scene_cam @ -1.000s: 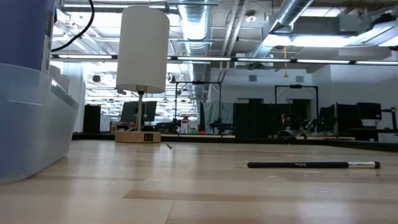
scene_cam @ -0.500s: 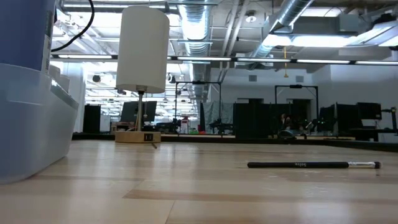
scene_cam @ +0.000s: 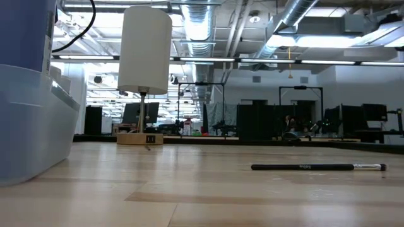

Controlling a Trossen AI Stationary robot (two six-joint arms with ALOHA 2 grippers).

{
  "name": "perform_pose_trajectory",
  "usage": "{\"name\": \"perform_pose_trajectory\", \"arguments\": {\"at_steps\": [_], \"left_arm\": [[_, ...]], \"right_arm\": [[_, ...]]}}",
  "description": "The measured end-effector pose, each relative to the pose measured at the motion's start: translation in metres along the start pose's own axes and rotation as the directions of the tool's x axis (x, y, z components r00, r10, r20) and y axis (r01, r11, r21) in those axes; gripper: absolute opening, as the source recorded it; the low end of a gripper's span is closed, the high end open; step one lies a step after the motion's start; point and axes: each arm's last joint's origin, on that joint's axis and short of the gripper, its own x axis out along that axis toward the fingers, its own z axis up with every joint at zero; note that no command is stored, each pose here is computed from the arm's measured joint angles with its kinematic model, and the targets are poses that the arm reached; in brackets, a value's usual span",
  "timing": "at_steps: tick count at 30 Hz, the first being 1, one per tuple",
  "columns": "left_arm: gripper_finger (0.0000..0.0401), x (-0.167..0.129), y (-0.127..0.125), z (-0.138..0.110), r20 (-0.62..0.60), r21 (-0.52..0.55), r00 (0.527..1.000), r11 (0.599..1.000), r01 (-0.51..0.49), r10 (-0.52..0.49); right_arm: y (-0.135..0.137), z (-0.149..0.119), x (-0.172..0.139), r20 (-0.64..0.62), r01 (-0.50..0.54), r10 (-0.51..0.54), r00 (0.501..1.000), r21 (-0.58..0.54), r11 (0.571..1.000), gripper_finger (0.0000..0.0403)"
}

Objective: Pick & Place Paint Supplies
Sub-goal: Put the gold paint brush into the green cup

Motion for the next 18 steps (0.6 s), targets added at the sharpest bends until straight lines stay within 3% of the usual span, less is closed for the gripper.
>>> {"name": "perform_pose_trajectory", "arguments": {"at_steps": [12, 18], "left_arm": [[0.0008, 0.000, 0.000, 0.000, 0.004, -0.001, 1.000, 1.000, 0.000, 0.001], [0.0008, 0.000, 0.000, 0.000, 0.004, -0.001, 1.000, 1.000, -0.001, 0.001]], "right_arm": [[0.007, 0.015, 0.005, -0.007, 0.042, -0.042, 0.999, 0.046, 0.998, 0.0002], [0.005, 0.019, 0.001, 0.020, 0.050, -0.052, 0.998, 0.085, 0.995, 0.0036]]}}
